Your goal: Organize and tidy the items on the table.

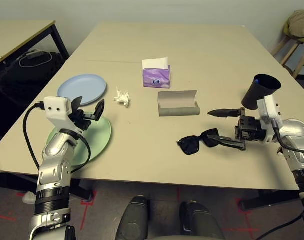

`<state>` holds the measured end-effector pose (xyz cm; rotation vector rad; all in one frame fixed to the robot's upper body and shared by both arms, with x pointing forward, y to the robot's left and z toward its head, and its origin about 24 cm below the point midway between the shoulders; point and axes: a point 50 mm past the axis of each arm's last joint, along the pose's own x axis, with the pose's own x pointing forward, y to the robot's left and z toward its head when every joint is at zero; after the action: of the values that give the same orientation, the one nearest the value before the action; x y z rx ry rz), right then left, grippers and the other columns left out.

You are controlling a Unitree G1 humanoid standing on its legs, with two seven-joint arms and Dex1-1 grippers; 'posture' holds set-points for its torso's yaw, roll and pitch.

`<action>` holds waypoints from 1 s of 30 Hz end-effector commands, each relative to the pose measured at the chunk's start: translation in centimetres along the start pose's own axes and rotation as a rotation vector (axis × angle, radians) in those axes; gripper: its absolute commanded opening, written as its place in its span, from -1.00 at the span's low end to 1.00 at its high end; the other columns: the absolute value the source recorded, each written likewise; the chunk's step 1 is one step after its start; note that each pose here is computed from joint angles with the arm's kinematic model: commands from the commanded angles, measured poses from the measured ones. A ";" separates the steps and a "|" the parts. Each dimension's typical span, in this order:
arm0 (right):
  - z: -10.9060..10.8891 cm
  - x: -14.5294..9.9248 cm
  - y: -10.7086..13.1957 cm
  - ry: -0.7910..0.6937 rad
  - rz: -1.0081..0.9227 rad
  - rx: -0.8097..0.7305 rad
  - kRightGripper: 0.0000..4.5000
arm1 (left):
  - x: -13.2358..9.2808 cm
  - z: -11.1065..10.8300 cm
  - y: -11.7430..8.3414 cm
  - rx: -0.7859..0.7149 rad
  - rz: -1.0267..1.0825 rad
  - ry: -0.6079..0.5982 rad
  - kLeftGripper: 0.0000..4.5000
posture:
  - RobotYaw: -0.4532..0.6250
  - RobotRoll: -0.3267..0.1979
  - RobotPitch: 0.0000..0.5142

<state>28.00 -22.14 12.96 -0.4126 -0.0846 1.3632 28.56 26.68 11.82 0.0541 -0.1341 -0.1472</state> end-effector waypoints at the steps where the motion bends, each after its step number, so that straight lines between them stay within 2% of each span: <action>1: -0.2 0.2 -0.2 -0.021 -0.002 -0.022 0.99 | 0.0 0.2 -0.5 0.001 -0.039 0.006 1.00 | 0.26 0.25 -0.71; 8: -0.3 1.1 -0.1 -0.097 -0.021 0.024 0.99 | -0.1 0.8 0.0 -0.022 -0.069 0.037 1.00 | 0.28 0.25 -0.70; 10: -0.4 1.5 0.0 -0.107 -0.006 0.049 0.99 | -0.2 0.8 0.2 -0.042 -0.083 0.092 1.00 | 0.28 0.25 -0.70; 18: -0.2 1.7 0.1 -0.093 0.026 0.073 0.99 | 0.0 2.1 0.9 -0.035 -0.096 0.138 1.00 | 0.31 0.25 -0.70; 22: -0.4 2.0 0.0 -0.111 -0.012 0.103 0.99 | 0.1 2.9 2.7 0.001 0.018 0.211 1.00 | 0.35 0.25 -0.70; 30: -0.4 2.6 0.4 -0.118 -0.021 0.136 0.99 | -1.3 4.4 6.7 -0.099 0.218 0.447 1.00 | 0.40 0.25 -0.68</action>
<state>28.50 -19.87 12.06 -0.2194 -0.1008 1.3595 27.99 32.47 16.25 -0.0001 0.2708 0.0452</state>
